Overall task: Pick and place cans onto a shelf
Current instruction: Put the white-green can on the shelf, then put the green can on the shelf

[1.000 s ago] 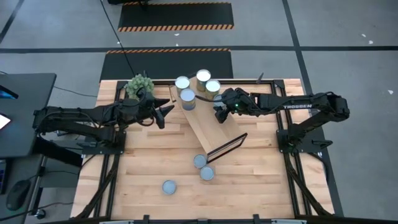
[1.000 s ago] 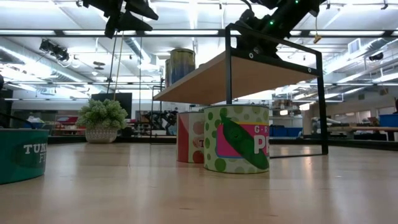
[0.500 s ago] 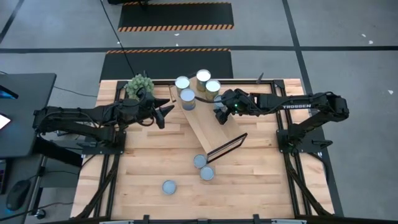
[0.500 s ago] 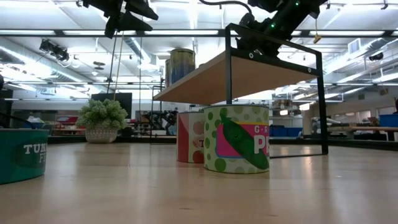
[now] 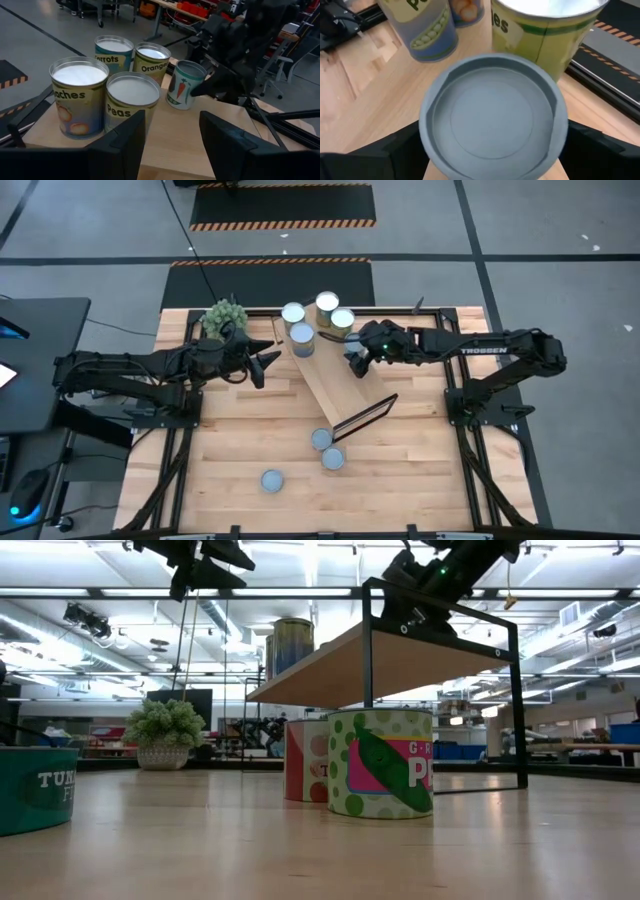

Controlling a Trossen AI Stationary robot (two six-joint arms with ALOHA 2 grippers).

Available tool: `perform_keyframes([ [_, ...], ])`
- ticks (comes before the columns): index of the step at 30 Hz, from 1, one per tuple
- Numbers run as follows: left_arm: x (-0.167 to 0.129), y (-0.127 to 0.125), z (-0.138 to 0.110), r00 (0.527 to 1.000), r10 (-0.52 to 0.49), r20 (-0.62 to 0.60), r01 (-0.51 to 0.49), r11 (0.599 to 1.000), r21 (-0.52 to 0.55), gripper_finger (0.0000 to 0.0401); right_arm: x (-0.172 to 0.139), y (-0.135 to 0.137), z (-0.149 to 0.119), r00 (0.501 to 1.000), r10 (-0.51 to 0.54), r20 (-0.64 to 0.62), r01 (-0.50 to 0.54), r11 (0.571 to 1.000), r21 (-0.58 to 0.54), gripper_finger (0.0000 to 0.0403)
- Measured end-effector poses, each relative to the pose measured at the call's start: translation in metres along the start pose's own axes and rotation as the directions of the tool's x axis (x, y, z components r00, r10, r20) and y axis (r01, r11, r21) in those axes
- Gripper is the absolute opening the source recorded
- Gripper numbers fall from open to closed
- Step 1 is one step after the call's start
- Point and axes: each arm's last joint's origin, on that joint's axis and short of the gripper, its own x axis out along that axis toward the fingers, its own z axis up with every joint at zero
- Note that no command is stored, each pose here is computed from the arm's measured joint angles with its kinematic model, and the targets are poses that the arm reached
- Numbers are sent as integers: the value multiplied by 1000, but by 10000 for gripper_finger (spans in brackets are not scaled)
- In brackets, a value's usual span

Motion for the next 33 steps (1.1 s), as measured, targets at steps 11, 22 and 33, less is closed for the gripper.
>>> perform_keyframes([
  [11,0,0,0,1000,-3,-5,3,1000,3,192,-12,-1,8,999,11,35,-11,1000,-1,376],
  [22,-3,-3,-18,925,-256,-280,275,961,30,192,-42,4,27,1000,16,2,-16,997,-76,376],
  [33,-14,-16,-31,857,-335,-393,370,929,14,251,-68,31,19,992,93,-82,-99,992,-81,376],
])
